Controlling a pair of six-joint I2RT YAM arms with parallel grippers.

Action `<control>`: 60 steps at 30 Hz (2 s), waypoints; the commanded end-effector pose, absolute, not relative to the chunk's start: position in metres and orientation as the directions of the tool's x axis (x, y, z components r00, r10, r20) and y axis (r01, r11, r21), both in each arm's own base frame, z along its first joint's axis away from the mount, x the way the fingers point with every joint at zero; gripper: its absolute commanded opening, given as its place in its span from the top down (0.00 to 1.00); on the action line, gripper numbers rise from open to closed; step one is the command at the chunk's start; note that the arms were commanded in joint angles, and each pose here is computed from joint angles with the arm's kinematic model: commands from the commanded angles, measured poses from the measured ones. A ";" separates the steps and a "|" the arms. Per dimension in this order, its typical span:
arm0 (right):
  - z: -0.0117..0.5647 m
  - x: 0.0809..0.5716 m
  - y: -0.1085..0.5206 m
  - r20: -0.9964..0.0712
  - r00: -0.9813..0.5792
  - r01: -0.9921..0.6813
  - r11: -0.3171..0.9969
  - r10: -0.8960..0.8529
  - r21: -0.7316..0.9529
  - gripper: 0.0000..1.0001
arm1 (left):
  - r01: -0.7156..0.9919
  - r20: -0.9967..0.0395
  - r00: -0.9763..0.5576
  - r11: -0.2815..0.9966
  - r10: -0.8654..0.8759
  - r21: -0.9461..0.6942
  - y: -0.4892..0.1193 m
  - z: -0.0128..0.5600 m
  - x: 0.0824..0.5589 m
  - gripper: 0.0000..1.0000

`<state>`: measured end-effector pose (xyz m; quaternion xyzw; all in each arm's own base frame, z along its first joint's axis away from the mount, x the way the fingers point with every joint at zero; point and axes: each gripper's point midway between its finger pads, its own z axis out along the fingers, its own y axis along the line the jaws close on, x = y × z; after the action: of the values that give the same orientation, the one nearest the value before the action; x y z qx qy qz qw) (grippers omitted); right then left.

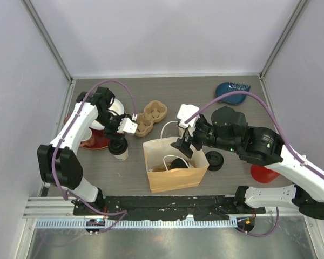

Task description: Pack the takeout coffee

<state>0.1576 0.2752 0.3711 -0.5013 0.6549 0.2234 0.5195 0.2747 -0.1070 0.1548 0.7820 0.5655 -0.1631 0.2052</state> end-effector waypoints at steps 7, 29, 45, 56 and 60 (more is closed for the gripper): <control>0.383 0.154 0.270 -0.924 0.055 -0.883 0.412 -0.379 -0.222 0.19 | 0.929 -0.490 0.346 -0.367 0.800 0.057 -0.110 0.147 0.256 0.51; 0.375 0.158 0.271 -0.905 0.039 -0.882 0.411 -0.424 -0.230 0.19 | 0.906 -0.470 0.331 -0.415 0.818 -0.086 -0.105 0.134 0.224 0.73; 0.382 0.168 0.268 -0.924 -0.007 -0.844 0.497 -0.382 -0.199 0.19 | 0.992 -0.447 -0.122 0.092 0.886 -0.088 -0.111 0.173 0.243 1.00; 0.412 0.176 0.264 -0.965 -0.036 -0.791 0.597 -0.260 -0.132 0.19 | 0.843 -0.531 -0.503 0.522 0.682 -0.129 -0.118 0.249 0.224 1.00; 0.422 0.176 0.262 -0.976 -0.030 -0.788 0.606 -0.215 -0.109 0.19 | 0.804 -0.635 -0.493 0.590 0.595 -0.072 -0.120 0.293 0.219 1.00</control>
<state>0.1737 0.2655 0.3800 -0.4215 0.6967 0.2108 0.5408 0.2504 -0.1185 0.2465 0.4907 0.8185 -0.1603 0.2522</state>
